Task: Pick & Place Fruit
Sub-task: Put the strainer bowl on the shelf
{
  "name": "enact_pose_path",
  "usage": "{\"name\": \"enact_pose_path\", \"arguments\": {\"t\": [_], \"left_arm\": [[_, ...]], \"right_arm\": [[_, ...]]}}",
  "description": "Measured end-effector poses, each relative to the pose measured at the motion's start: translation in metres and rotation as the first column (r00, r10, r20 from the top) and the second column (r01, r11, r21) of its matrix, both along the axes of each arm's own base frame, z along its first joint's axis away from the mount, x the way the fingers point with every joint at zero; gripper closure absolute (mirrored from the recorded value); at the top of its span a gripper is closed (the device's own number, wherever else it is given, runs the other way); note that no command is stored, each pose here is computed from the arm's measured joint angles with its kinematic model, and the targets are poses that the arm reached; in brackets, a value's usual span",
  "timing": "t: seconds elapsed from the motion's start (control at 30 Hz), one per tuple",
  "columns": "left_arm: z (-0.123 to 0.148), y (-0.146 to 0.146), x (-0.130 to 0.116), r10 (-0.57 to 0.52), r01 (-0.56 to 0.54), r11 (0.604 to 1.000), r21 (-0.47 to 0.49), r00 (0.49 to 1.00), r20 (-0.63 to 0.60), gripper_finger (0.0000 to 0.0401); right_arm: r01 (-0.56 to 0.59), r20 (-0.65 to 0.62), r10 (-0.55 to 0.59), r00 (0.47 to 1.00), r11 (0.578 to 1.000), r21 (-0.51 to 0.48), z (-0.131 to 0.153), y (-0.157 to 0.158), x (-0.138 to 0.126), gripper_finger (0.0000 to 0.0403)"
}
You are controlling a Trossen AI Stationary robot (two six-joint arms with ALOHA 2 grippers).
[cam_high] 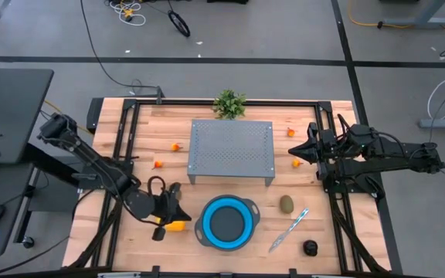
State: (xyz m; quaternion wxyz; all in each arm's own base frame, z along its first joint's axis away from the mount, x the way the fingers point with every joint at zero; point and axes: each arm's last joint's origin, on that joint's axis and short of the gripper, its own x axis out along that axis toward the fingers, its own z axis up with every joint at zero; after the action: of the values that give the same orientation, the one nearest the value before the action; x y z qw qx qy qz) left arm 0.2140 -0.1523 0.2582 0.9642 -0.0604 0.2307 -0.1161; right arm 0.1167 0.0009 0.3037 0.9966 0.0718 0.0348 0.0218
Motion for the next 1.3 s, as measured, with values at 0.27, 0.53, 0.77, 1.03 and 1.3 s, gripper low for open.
{"name": "enact_pose_path", "arguments": {"t": [0.27,0.53,0.77,1.03,1.3], "left_arm": [[-0.001,0.011,0.008,0.023,-0.024,0.999,-0.04,0.999,-0.024,0.0395],[-0.003,0.014,0.01,0.119,-0.134,0.974,-0.183,0.989,-0.09,0.039],[-0.012,0.021,0.007,0.225,-0.292,0.912,-0.287,0.943,-0.244,0.0325],[-0.015,0.028,0.009,0.301,-0.411,0.84,-0.354,0.896,-0.325,0.0207],[-0.017,0.038,0.012,0.378,-0.538,0.728,-0.426,0.832,-0.406,0.0121]], "right_arm": [[0.0,-0.001,0.0,1.0,1.0,0.0,0.0,0.0,0.0,0.0387],[0.0,-0.001,0.0,1.0,1.0,0.0,0.0,0.0,0.0,0.0387],[0.0,-0.001,0.0,1.0,1.0,0.0,0.0,0.0,0.0,0.0387],[0.0,0.0,0.0,1.0,1.0,0.0,0.0,0.0,0.0,0.0387],[0.0,-0.001,0.0,1.0,1.0,0.0,0.0,0.0,0.0,0.0387]]}}
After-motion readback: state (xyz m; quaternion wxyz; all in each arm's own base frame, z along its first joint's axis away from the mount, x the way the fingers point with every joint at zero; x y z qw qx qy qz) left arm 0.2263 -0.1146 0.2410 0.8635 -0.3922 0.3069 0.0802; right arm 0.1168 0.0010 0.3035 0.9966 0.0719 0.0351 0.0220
